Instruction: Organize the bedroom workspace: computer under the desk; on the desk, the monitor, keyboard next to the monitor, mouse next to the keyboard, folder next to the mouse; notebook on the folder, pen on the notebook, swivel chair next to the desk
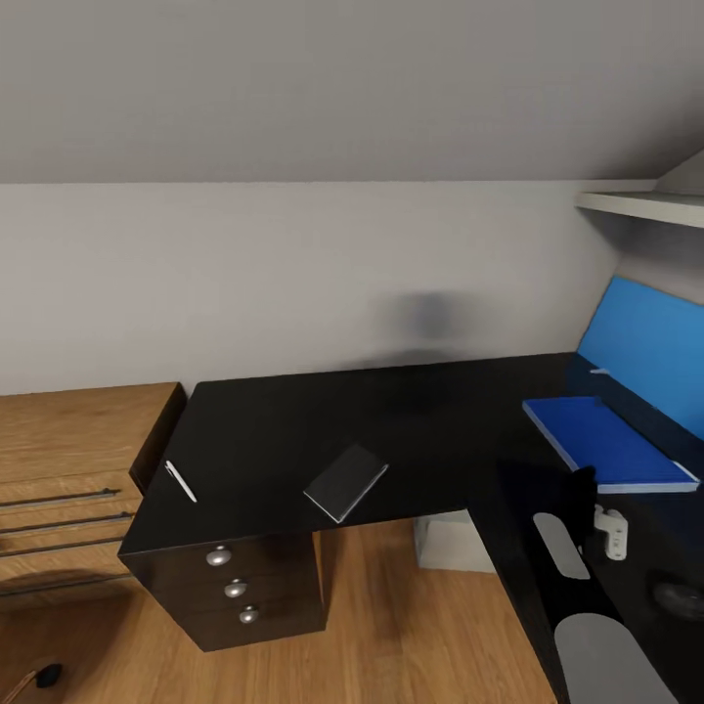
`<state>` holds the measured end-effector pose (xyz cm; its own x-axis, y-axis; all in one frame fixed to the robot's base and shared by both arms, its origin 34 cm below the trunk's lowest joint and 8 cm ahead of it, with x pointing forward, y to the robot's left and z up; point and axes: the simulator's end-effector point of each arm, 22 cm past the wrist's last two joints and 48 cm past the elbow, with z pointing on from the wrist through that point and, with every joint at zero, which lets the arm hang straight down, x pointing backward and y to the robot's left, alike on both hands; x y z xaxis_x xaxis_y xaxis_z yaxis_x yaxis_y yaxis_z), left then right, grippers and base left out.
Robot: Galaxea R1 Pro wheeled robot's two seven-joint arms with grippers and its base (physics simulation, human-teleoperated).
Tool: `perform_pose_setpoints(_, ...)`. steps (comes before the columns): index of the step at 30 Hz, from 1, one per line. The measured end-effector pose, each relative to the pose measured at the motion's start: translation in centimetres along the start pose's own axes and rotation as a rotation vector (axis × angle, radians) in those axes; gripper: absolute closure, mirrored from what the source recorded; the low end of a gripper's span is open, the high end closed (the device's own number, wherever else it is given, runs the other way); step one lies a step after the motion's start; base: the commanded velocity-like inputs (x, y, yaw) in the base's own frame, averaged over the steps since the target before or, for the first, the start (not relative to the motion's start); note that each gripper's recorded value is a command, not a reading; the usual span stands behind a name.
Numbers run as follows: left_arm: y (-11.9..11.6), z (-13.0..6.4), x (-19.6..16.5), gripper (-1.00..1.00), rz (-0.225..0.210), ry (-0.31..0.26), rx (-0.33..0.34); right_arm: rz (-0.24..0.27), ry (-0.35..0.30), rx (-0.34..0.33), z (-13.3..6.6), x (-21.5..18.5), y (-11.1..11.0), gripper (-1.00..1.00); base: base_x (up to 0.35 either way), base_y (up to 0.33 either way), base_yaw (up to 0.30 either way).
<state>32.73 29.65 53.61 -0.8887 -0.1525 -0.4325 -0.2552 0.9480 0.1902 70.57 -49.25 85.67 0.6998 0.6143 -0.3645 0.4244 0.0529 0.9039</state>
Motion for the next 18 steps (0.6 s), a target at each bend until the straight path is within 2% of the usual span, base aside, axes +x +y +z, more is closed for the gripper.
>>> perform_pose_setpoints(7,0.0,0.0,-0.4,-1.0,-0.008,-0.018,0.0,0.012,0.064,0.039,-2.2,3.4,-1.3,1.0,0.0,0.0,-0.012)
perform_pose_setpoints(18,0.0,0.0,-0.5,-1.0,-0.009,-0.021,-0.001,0.024,0.093,0.053,-2.4,4.2,-1.6,1.0,0.0,0.0,0.0)
